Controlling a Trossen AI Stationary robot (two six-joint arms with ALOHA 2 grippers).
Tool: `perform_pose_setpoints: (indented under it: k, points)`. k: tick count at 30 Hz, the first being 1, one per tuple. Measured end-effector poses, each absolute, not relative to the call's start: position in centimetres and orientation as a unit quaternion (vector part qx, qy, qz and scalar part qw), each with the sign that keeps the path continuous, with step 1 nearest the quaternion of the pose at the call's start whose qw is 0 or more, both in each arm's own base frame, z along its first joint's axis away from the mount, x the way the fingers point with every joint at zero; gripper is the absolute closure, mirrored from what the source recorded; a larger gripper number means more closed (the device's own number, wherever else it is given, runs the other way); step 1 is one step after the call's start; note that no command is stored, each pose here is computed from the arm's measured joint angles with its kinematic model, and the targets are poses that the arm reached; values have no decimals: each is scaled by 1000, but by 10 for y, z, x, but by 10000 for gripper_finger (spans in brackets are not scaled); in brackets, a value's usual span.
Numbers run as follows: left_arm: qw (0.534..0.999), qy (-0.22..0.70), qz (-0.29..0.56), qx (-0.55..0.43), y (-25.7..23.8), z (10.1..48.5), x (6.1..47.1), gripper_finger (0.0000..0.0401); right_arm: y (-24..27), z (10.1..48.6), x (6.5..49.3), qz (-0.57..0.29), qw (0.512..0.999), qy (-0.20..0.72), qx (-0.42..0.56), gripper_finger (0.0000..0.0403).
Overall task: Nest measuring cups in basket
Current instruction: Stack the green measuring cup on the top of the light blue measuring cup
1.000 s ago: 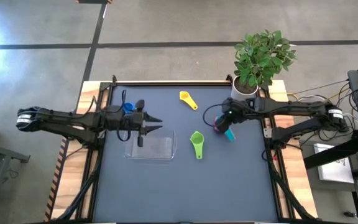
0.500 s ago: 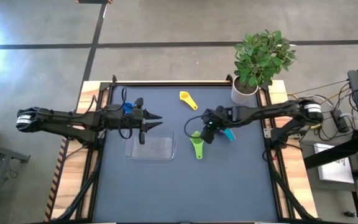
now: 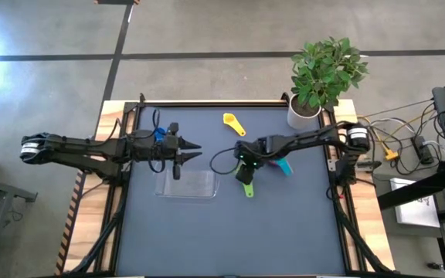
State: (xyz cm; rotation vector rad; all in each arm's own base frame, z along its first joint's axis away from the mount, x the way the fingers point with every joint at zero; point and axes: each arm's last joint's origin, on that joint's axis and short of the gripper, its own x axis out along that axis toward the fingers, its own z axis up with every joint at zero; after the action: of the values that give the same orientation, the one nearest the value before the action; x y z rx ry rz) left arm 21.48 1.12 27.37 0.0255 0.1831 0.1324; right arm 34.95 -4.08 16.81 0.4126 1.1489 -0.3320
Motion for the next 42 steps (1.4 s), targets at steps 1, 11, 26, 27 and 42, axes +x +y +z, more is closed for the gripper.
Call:
perform_pose_setpoints:
  k: [1, 11, 26, 27, 42]
  points:
    - [994, 91, 66, 13, 11, 274, 215, 324, -41, 168, 351, -156, 805, 539, 193, 279]
    - [993, 96, 65, 23, 11, 272, 216, 324, -34, 188, 344, -125, 801, 558, 176, 392]
    - [991, 104, 61, 53, 11, 270, 216, 324, -39, 259, 247, -131, 836, 511, 153, 394]
    - [991, 105, 61, 54, 11, 270, 216, 324, -42, 259, 241, -131, 838, 509, 147, 394]
    - [988, 87, 52, 120, 12, 280, 217, 324, -81, 257, 208, -115, 817, 554, 112, 394]
